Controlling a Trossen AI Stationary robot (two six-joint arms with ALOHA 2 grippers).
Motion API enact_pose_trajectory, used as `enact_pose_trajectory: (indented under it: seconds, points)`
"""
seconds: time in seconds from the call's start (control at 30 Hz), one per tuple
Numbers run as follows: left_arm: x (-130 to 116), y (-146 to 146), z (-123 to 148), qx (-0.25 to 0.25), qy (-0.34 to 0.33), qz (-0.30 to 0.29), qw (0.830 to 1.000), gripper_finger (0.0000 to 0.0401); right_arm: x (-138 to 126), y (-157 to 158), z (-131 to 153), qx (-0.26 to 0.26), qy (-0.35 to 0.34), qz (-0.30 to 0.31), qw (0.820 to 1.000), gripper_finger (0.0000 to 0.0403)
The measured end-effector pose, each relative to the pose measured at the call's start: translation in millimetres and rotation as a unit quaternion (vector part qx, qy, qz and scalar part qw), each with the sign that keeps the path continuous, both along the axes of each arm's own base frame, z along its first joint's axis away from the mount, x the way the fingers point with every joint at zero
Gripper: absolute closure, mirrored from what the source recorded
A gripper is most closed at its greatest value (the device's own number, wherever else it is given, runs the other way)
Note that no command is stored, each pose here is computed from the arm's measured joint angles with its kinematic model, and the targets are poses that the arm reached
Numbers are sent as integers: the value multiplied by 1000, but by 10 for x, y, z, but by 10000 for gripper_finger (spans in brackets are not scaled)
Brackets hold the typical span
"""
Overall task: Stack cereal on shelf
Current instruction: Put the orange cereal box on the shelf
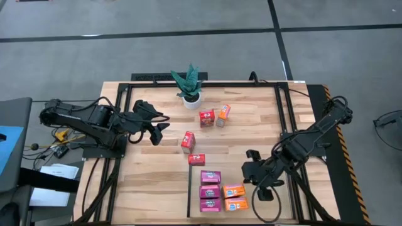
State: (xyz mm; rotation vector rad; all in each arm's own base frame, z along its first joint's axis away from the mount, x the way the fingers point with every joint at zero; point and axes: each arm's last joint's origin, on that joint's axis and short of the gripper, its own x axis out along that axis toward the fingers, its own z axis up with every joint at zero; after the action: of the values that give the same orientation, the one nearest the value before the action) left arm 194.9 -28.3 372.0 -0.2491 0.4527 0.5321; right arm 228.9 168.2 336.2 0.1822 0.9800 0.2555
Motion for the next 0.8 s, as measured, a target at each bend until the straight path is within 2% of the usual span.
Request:
enact_pose_trajectory:
  seconds: [0.13, 0.27, 0.43, 0.67, 0.8]
  points:
    - [0, 1, 0, -2, -1, 2, 1000, 146, 62, -69, 10, -8, -13, 2, 1000, 374]
    - [0, 0, 0, -3, -3, 4, 1000, 146, 91, -89, 19, -11, -23, 10, 1000, 386]
    - [0, 0, 1, -4, -3, 4, 1000, 146, 64, -34, 26, 0, -23, 30, 999, 391]
    - [-1, 1, 1, -3, -3, 5, 1000, 146, 10, 50, 31, 10, -21, 38, 999, 374]
    - [0, 1, 1, -4, -4, 6, 1000, 146, -24, 83, 24, 8, -17, 44, 999, 384]
